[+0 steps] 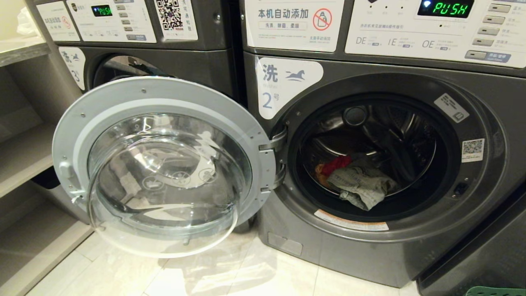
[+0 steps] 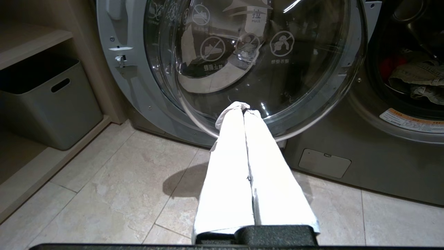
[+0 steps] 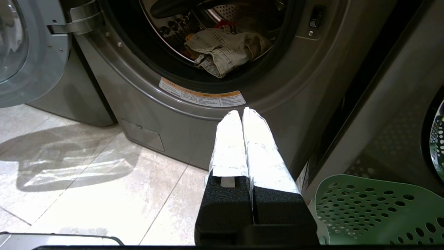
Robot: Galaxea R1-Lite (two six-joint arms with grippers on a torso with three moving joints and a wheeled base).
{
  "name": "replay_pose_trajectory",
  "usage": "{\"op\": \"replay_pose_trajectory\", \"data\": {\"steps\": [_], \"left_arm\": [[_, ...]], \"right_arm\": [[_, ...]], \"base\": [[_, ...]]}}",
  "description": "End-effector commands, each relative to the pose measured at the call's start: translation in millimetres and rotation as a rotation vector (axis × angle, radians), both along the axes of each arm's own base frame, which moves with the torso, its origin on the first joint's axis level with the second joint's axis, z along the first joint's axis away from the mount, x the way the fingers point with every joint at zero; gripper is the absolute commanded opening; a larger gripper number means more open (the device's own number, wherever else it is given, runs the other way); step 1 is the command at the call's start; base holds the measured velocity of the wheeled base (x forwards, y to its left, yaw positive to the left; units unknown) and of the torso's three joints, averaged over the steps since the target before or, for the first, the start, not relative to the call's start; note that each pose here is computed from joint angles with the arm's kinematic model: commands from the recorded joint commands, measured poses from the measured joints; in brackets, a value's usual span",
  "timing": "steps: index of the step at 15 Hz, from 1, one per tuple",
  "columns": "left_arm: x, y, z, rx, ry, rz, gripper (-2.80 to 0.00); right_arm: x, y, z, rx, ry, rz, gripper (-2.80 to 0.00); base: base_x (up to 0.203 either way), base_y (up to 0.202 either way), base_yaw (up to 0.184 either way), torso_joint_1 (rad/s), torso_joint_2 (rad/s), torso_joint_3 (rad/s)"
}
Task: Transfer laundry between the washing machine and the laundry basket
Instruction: Pick a cloth and place it into the basket
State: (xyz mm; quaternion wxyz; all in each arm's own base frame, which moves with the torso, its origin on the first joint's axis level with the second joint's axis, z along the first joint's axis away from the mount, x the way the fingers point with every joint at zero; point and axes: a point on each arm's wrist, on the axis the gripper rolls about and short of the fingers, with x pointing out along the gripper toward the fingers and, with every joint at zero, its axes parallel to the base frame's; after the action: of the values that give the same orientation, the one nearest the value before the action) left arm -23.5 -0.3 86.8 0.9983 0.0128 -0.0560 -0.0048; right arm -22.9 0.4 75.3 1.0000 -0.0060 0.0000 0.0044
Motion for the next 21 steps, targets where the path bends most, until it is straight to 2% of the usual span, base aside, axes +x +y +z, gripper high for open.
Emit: {"op": "replay_pose_trajectory", "data": {"steps": [1,19,21], "left_arm": [[3.4,0.0,-11.0,0.004,0.04,0.001,-2.8],[3.4,0.0,-11.0,0.006,0.04,0.002,-2.8],[3.4,0.0,-11.0,0.003,0.04,0.002,-2.8]], "right_arm": [[0.1,0.0,0.0,0.0,0.002,0.001,-2.8],[0.1,0.0,0.2,-0.001,0.0,0.001,-2.8],[0.0,0.1,0.3,-0.018,0.001,0.003,-2.8]], "base": [[0.0,0.0,0.0,-0.002,0.0,-0.032],[0.0,0.0,0.0,0.003,0.0,-0.19],[0.0,0.0,0.0,0.004,0.0,-0.137]]}}
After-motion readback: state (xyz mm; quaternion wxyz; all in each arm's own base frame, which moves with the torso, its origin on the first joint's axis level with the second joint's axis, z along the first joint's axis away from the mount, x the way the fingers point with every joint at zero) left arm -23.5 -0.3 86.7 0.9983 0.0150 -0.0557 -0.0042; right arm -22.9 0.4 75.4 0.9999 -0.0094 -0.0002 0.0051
